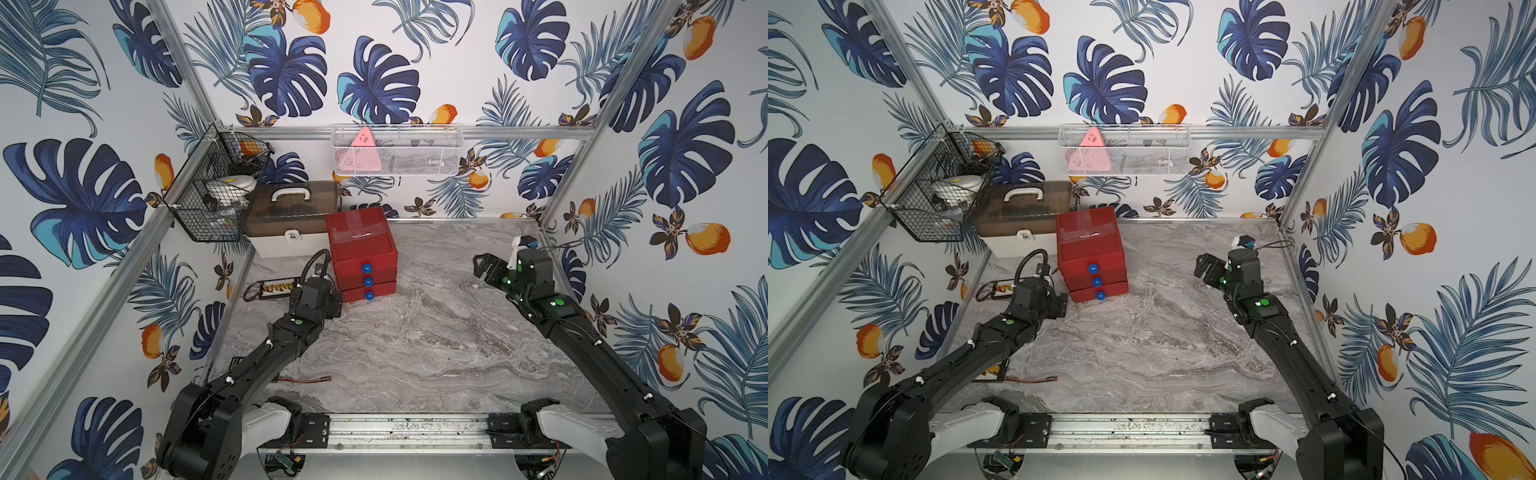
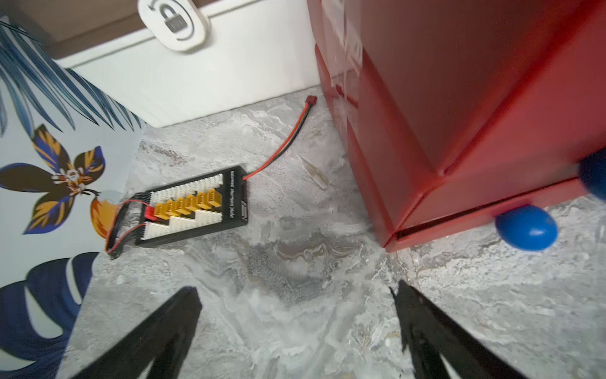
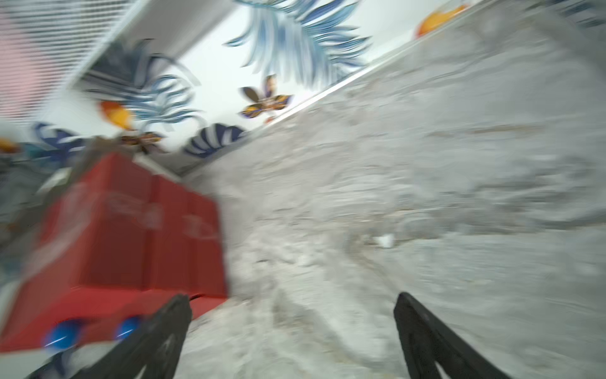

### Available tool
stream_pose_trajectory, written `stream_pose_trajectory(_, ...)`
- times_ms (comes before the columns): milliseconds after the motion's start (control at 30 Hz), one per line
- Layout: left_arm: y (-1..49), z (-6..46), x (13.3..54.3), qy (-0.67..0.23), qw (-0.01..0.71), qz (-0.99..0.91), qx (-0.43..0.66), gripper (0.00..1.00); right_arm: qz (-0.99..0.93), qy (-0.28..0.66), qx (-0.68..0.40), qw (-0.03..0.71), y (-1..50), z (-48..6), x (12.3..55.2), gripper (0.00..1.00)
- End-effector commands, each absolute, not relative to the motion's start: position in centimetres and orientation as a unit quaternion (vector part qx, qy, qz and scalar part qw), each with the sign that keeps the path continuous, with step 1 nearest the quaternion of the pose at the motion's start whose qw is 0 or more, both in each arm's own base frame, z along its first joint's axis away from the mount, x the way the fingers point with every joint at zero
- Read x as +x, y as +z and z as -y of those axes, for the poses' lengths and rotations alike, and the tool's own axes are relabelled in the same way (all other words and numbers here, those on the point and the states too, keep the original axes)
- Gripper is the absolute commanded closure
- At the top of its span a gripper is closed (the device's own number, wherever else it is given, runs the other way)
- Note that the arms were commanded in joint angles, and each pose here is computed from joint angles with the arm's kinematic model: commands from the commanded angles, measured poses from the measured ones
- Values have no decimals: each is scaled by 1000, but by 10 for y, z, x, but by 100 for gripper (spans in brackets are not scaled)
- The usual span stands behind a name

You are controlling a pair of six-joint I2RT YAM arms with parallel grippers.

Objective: Place the fruit knives into the drawer by color
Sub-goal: Reset both arms

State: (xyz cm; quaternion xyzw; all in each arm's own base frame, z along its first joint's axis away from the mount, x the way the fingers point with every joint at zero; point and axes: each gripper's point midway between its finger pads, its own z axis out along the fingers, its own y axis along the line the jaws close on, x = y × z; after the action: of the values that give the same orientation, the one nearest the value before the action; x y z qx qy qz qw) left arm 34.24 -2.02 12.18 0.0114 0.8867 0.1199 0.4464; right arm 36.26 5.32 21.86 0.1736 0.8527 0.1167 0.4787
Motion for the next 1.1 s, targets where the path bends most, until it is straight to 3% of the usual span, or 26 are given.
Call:
stream_pose_trajectory(0,150,28,373,100,545,-832,-3,1,-849,-59,166,498,199,7,360,0)
stream_pose_trajectory(267,126,35,386,90,576,-813,19,1,-831,-47,160,531,150,34,366,0)
stream_pose_trajectory(467,112,33,377,88,597,-797,23,1,-817,-6,129,562,120,21,370,0)
stream_pose_trajectory(700,88,1,385,77,609,-789,-33,1,-797,7,111,594,107,17,371,0)
stream_pose_trajectory(867,84,-11,388,80,597,-796,-60,1,-797,12,76,598,83,7,390,0)
stream_pose_trajectory(933,84,-17,388,90,595,-795,-73,1,-839,22,53,542,67,-2,400,0)
stream_pose_trajectory(1067,81,-20,392,100,584,-802,-78,1,-833,26,35,552,70,-9,404,0)
